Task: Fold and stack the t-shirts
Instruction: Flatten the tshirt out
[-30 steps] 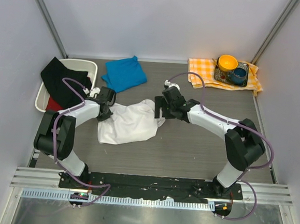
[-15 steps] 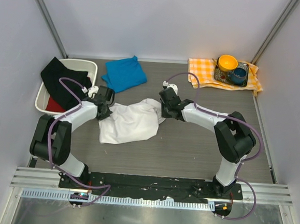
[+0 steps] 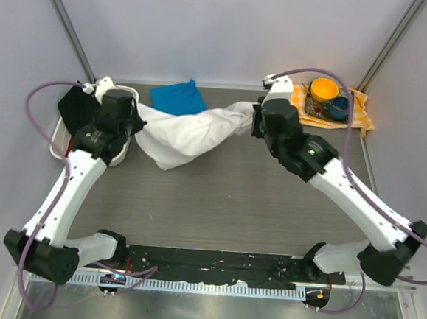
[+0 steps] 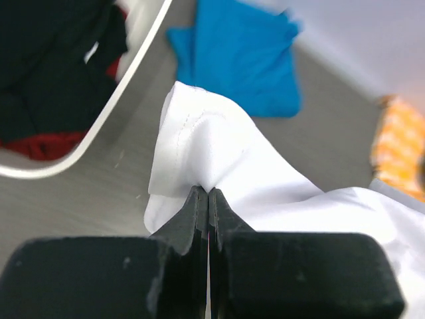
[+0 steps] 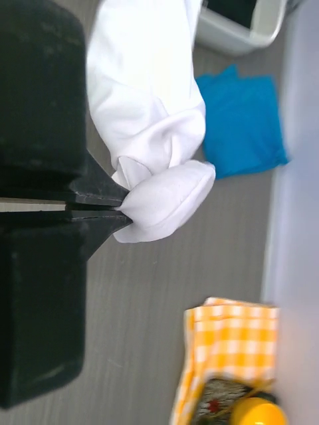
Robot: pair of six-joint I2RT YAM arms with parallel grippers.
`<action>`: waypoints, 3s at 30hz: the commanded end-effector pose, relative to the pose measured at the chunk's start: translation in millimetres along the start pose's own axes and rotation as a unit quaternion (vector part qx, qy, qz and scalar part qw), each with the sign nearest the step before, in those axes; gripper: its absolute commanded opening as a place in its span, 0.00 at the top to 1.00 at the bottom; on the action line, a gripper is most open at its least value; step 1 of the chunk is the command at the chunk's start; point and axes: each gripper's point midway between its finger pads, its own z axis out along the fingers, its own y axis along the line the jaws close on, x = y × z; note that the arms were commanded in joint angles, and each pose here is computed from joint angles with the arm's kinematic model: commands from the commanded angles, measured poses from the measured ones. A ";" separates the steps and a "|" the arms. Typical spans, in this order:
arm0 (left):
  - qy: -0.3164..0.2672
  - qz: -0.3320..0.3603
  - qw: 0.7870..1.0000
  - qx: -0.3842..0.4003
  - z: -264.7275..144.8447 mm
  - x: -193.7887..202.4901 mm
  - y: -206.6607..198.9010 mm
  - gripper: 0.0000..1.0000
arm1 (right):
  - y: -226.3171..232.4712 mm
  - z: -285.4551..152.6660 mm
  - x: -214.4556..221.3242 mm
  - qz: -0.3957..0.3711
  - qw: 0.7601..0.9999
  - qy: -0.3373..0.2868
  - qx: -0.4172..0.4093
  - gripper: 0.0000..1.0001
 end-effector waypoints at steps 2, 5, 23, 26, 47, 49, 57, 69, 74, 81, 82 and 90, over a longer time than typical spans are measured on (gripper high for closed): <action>-0.068 0.017 0.990 0.122 -92.3 -60.4 -25.8 1.00 | -3.8 -91.6 -57.0 -0.018 0.996 -0.054 -0.065 0.99; -0.100 0.018 0.973 0.205 -135.8 -72.8 -37.3 1.00 | 2.9 -128.1 -59.7 -0.020 0.991 -0.059 -0.115 0.99; -0.011 0.027 0.987 0.160 -63.9 -5.5 -26.7 1.00 | -76.2 -111.6 19.4 -0.048 0.994 -0.011 0.102 0.99; -0.003 0.031 0.997 0.064 -12.5 14.8 -1.4 0.54 | -116.8 -77.6 54.3 -0.014 0.980 0.039 0.192 0.03; 0.128 0.087 0.972 0.174 -75.2 163.8 -47.5 0.03 | -63.8 34.3 89.1 0.022 0.990 0.106 0.088 0.01; 0.137 0.098 0.971 0.171 -65.9 184.6 -51.6 0.04 | -78.4 57.3 87.0 0.052 0.988 0.106 0.099 0.03; 0.129 0.128 0.972 0.146 -26.9 212.7 -62.1 0.04 | -100.1 142.1 91.9 0.066 0.983 0.119 0.122 0.10; 0.161 0.152 0.968 0.114 2.7 252.0 -54.6 0.04 | -86.2 220.4 154.8 0.054 0.975 0.193 0.096 0.20; 0.162 0.154 0.969 0.109 6.1 251.9 -51.3 0.04 | -91.2 225.7 175.3 0.043 0.971 0.211 0.107 0.47; 0.166 0.150 0.969 0.108 8.6 256.0 -43.6 0.05 | -111.0 203.1 129.1 0.033 0.975 0.157 0.154 0.99; 0.167 0.150 0.968 0.109 8.5 256.7 -43.5 0.05 | -112.2 195.9 114.8 0.027 0.976 0.139 0.163 0.99; 0.164 0.145 0.969 0.117 4.6 252.7 -46.2 0.05 | -66.1 69.4 -26.9 -0.022 0.992 -0.024 0.125 0.99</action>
